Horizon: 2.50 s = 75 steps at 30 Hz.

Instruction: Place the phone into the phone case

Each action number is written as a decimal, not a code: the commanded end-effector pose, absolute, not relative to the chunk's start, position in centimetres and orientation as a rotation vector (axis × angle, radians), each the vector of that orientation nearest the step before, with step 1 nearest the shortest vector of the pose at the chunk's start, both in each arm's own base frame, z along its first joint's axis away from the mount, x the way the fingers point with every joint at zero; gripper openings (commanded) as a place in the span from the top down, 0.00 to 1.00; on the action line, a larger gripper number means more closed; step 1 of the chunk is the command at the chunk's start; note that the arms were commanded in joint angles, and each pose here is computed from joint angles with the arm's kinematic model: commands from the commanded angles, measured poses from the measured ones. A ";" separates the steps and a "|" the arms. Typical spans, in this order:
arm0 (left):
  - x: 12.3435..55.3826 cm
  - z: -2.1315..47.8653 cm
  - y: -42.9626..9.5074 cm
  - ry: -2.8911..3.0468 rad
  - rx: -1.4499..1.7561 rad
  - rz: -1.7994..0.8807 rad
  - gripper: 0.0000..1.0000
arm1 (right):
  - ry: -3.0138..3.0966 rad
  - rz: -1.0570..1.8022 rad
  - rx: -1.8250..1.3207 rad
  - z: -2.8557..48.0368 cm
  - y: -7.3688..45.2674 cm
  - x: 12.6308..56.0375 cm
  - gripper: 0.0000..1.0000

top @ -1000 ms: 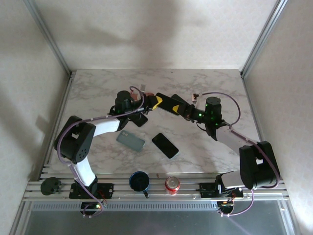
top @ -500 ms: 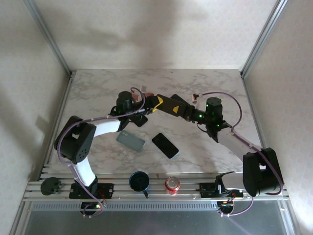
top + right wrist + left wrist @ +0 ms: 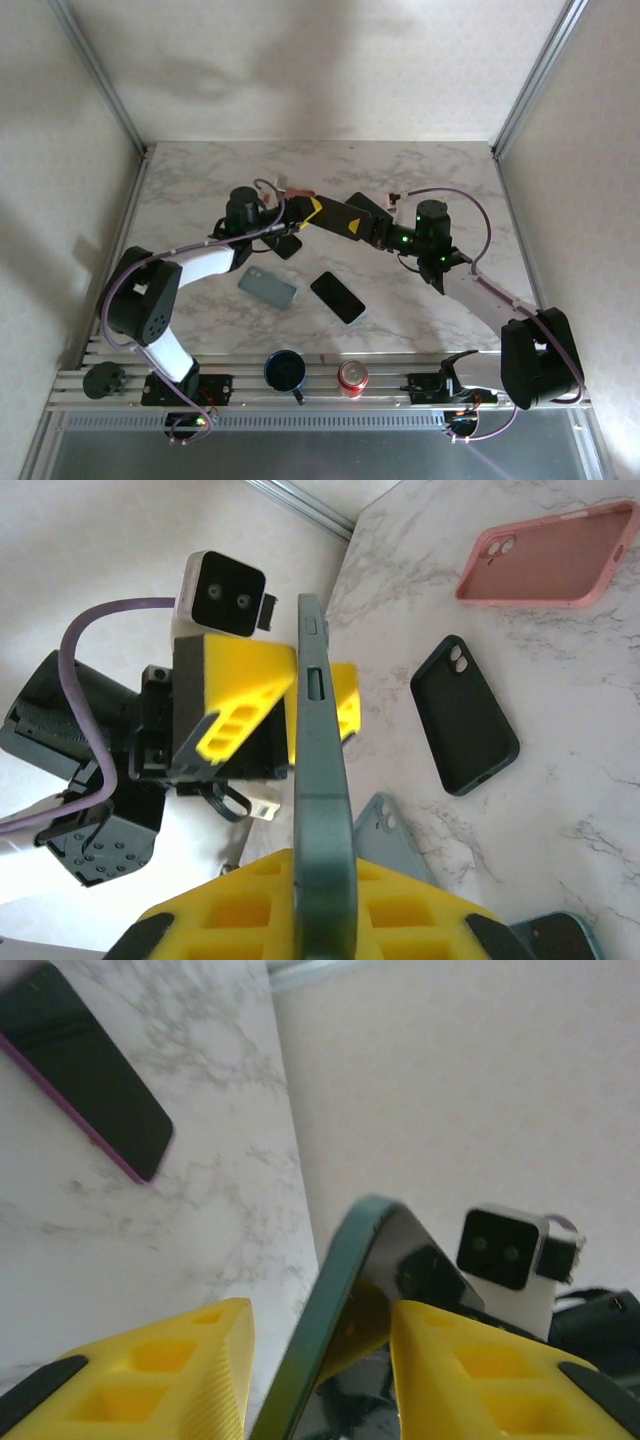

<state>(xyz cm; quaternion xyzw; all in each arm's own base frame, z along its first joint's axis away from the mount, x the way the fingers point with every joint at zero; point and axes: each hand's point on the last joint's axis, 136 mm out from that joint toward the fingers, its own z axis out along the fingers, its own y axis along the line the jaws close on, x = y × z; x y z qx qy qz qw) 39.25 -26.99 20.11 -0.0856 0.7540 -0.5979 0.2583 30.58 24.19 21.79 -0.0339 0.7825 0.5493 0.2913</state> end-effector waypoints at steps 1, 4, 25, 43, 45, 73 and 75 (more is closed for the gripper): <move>41.1 22.0 -23.6 1.936 -0.287 -1.523 0.61 | 2.062 1.448 -0.101 23.0 24.2 30.7 1.00; 41.4 21.8 -22.7 1.938 -0.301 -1.497 0.61 | 2.055 1.455 -0.108 23.3 24.5 30.6 1.00; 44.0 11.7 -9.0 2.163 -0.569 -0.762 0.64 | 2.149 1.426 -0.115 20.7 27.7 31.3 1.00; 45.3 6.5 -7.8 2.216 -0.597 -0.700 0.66 | 2.248 1.422 -0.125 15.7 34.3 35.1 1.00; 45.8 6.4 -7.8 2.211 -0.596 -0.698 0.66 | 2.255 1.422 -0.114 15.1 34.7 35.5 1.00; 47.1 3.1 -11.2 2.297 -0.490 -0.752 0.65 | 2.387 1.270 -0.128 11.5 34.5 35.3 1.00; 46.6 3.1 -11.4 2.297 -0.494 -0.763 0.65 | 2.389 1.260 -0.134 11.6 34.3 35.2 1.00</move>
